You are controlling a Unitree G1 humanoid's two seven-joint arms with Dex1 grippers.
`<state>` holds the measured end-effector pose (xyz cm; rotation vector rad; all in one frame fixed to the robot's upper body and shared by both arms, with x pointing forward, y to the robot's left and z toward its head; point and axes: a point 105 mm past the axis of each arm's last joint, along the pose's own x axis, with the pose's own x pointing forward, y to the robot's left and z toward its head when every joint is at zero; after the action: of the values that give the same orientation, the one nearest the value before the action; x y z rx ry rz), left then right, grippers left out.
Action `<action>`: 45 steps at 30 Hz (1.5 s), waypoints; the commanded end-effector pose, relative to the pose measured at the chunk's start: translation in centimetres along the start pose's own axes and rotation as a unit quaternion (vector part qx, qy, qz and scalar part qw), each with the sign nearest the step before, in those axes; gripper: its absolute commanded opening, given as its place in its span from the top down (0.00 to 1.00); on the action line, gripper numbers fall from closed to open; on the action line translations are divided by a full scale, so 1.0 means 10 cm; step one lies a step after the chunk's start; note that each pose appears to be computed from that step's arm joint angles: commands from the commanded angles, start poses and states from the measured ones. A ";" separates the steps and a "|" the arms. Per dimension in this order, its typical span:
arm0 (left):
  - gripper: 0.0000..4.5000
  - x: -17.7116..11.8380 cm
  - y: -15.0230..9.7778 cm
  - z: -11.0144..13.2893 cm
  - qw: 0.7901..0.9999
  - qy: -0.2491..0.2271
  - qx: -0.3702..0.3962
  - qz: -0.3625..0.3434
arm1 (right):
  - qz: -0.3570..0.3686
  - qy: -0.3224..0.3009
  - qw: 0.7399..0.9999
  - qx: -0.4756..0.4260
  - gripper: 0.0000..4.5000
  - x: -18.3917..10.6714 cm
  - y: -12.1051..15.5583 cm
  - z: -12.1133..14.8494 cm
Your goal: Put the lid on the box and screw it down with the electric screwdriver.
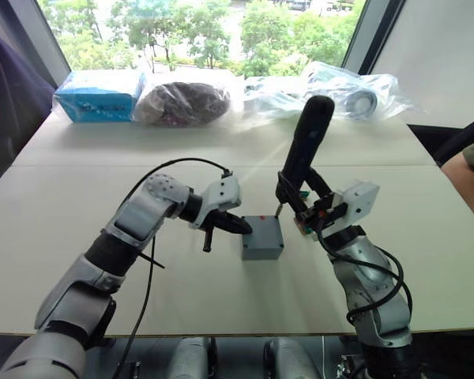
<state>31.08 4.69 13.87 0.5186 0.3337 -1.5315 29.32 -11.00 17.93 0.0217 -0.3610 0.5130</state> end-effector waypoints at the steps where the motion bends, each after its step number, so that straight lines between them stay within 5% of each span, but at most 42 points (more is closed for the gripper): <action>1: 1.00 0.02 -0.01 0.01 1.000 0.006 0.009 -0.002 | -0.011 0.110 0.994 0.021 0.57 -0.17 -0.04 -0.51; 23: 1.00 0.04 0.00 -0.01 1.000 0.002 0.007 0.005 | 0.000 0.081 0.997 0.013 0.57 -0.10 -0.11 -0.32; 27: 1.00 0.04 0.00 -0.07 1.000 0.016 0.009 0.005 | 0.008 0.005 1.000 0.008 0.57 0.06 -0.17 0.19; 29: 1.00 0.03 0.00 -0.09 1.000 0.017 0.009 0.006 | 0.027 -0.057 0.998 0.021 0.57 0.22 -0.20 0.67; 33: 1.00 0.01 0.00 -0.06 1.000 0.006 0.004 0.007 | 0.038 -0.087 0.994 0.058 0.57 0.35 -0.31 1.15; 36: 1.00 -0.10 -0.01 0.11 0.998 -0.048 -0.028 -0.001 | 0.003 -0.034 0.995 0.096 0.57 0.41 -0.66 1.31; 39: 1.00 -0.26 -0.01 0.33 0.992 -0.111 -0.062 -0.014 | -0.035 0.078 0.989 0.121 0.57 0.31 -1.00 1.19; 42: 1.00 -0.45 -0.01 0.48 0.988 -0.142 -0.064 -0.012 | -0.092 0.281 0.949 0.106 0.57 -0.06 -1.35 0.72; 45: 1.00 -0.51 -0.07 0.47 0.991 -0.123 -0.048 -0.014 | -0.124 0.393 0.900 0.140 0.57 -0.38 -1.48 0.43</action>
<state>30.62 6.92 19.38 0.2132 0.2646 -1.5334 32.60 -25.83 21.11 0.1217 0.4801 0.2698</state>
